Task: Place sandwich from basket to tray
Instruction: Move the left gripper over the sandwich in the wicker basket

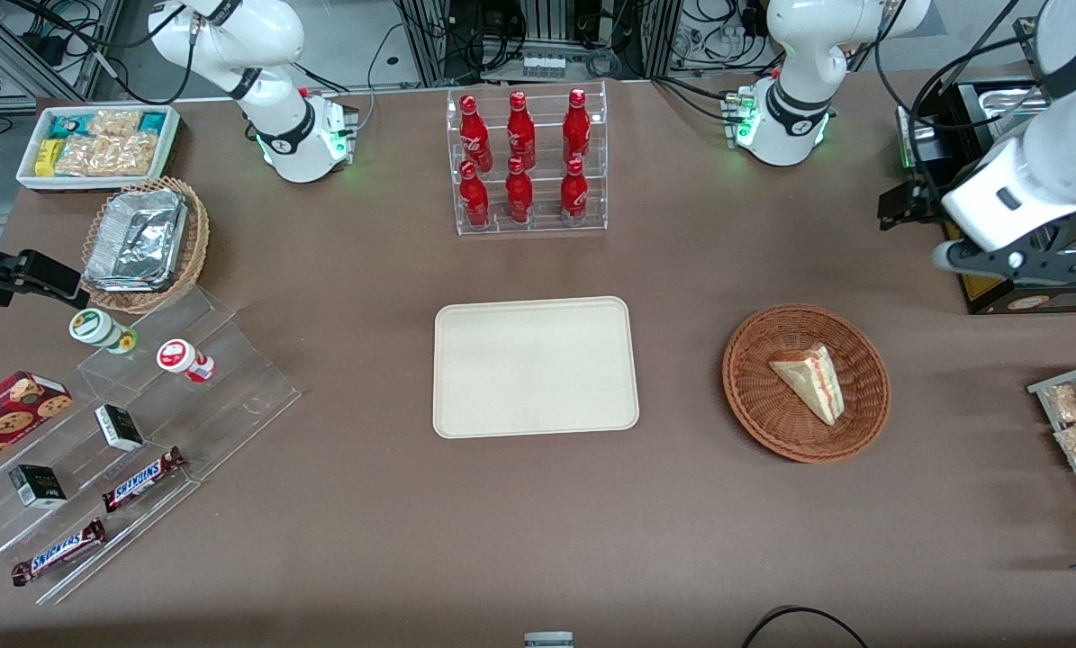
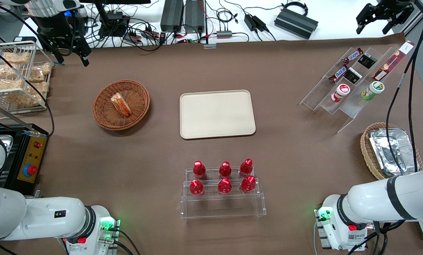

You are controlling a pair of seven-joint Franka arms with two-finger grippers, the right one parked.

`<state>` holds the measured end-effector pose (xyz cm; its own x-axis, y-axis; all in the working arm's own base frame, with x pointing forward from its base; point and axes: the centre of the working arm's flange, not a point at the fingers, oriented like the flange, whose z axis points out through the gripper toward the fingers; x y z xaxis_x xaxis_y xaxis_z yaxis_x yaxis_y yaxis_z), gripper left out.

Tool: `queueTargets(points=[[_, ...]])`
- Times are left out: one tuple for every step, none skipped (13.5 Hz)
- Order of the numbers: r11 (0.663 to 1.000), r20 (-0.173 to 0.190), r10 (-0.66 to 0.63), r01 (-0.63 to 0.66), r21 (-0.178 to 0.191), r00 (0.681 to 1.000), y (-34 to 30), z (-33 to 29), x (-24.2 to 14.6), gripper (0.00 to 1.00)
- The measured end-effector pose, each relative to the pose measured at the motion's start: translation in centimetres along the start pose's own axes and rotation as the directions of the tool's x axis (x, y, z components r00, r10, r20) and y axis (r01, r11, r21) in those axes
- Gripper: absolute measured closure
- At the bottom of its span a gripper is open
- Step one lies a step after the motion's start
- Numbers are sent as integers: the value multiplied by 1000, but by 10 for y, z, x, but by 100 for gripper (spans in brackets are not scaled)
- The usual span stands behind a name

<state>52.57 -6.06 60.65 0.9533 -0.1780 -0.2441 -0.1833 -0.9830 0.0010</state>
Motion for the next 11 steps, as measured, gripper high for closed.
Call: queueTargets(points=[[1000,-6,3,-3,1,1000,1,-3,-1,0],[1000,-7,4,-4,-1,1000,1,-3,-1,0],[1000,-4,3,-3,-8,1000,0,-2,0,0],[1000,5,0,0,-13,1000,-1,2,1,0],[1000,20,-1,1,-16,1000,-3,9,5,0],[1000,31,-1,1,-18,1000,-4,18,11,0],[1000,32,-2,2,-20,999,-5,28,19,0],[1000,33,-3,4,-22,999,-7,41,28,0],[1000,28,-5,6,-23,1000,-9,57,37,0],[1000,22,-7,8,-24,1000,-11,76,45,0],[1000,12,-9,10,-24,1000,-12,95,52,0]])
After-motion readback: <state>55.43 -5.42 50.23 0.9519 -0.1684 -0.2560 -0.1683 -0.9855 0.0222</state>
